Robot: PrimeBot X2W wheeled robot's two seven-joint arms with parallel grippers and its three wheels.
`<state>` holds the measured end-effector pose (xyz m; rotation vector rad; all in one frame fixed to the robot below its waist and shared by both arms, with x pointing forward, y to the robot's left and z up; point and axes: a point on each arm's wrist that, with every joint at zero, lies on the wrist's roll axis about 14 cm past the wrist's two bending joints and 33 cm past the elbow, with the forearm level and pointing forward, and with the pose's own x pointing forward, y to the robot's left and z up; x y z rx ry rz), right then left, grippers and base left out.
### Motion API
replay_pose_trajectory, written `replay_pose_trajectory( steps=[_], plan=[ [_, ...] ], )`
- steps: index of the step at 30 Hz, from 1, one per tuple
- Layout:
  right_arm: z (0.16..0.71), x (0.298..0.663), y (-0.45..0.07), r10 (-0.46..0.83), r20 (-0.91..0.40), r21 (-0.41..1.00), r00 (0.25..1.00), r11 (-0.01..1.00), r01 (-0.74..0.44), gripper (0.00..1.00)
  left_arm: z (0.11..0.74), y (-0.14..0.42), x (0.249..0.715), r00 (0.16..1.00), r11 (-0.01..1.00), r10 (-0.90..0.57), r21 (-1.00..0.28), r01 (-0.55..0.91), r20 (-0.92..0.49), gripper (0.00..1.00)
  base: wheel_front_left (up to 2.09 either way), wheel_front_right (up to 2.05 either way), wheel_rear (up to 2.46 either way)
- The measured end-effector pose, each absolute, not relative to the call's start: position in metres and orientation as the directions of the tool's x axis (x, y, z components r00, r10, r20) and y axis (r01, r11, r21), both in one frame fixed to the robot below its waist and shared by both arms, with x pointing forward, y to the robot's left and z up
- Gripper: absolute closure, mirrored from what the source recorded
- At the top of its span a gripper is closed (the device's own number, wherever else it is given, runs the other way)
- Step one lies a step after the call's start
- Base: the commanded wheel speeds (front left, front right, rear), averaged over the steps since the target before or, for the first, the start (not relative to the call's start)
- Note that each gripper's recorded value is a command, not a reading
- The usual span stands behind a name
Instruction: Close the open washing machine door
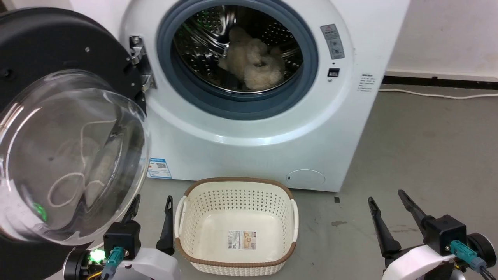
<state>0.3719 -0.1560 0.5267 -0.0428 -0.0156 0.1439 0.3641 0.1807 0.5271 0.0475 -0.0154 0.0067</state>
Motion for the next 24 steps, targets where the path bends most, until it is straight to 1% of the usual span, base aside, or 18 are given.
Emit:
replay_pose_trajectory(
  steps=[6,15,22,24],
  plan=[
    [0.530,0.376,-0.143,0.182,0.029,-0.042,0.983,0.983,-0.180,0.00,0.531,0.190,0.357,0.999,0.998,0.034,0.049,-0.035,0.035,0.00,0.00,0.00,0.00],
    [0.532,0.382,-0.108,0.281,0.046,-0.037,0.959,0.960,-0.279,0.00,0.536,0.214,0.339,0.992,0.993,0.106,0.053,-0.109,0.063,0.00,0.00,0.00,0.00],
    [0.527,0.384,-0.086,0.342,0.039,-0.034,0.939,0.940,-0.341,0.00,0.539,0.226,0.330,0.986,0.987,0.147,0.053,-0.151,0.083,0.00,0.00,0.00,0.00],
    [0.524,0.385,-0.074,0.375,0.036,-0.033,0.926,0.927,-0.374,0.00,0.539,0.233,0.323,0.981,0.982,0.174,0.053,-0.179,0.089,0.00,0.00,0.00,0.00]
  ],
)
